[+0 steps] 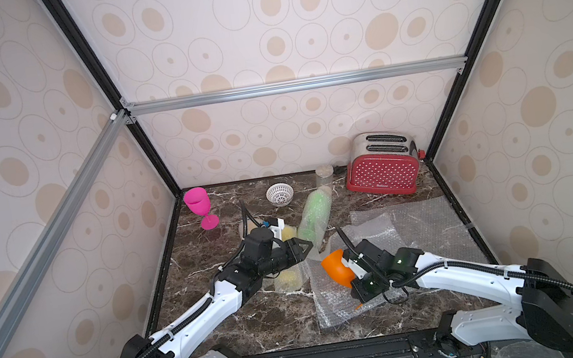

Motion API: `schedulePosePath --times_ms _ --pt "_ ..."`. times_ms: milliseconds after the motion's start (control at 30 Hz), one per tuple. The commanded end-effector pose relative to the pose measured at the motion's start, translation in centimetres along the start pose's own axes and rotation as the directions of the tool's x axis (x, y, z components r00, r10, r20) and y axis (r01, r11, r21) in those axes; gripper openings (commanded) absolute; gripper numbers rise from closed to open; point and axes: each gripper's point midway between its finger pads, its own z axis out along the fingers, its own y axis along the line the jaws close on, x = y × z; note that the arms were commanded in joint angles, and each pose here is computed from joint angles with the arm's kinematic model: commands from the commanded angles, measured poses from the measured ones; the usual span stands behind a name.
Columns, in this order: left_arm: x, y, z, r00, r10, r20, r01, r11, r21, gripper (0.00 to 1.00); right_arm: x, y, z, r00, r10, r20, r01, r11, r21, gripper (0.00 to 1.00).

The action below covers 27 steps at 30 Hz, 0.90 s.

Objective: Unpack wine glasses from bubble wrap
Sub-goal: Pick up the wine glass from the bubble wrap, then place the wine glass at the center of the board.

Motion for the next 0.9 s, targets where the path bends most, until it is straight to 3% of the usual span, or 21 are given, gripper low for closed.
schedulePosePath --times_ms 0,100,267,600,867 --pt "-0.5 -0.6 0.2 1.0 0.029 -0.007 -0.029 0.999 0.013 0.49 1.2 -0.2 -0.6 0.998 0.014 -0.055 -0.013 1.0 0.01 0.14" --pt "-0.3 -0.6 0.5 1.0 0.02 -0.012 -0.019 0.999 0.031 0.49 1.5 -0.2 -1.1 0.999 -0.01 -0.051 0.01 1.0 0.008 0.13" --pt "1.0 -1.4 1.3 0.994 0.031 -0.101 -0.022 0.996 0.088 0.5 0.5 1.0 -2.8 0.994 -0.104 0.031 0.105 0.994 -0.043 0.13" --pt "3.2 -2.2 1.5 0.978 0.056 -0.199 -0.026 0.989 0.149 0.49 -1.4 1.6 -5.6 0.96 -0.224 0.167 0.23 0.973 -0.017 0.13" --pt "4.5 -3.1 2.4 0.962 0.101 -0.255 -0.058 0.983 0.173 0.45 -1.9 2.3 -7.0 0.932 -0.303 0.198 0.308 0.951 0.004 0.13"
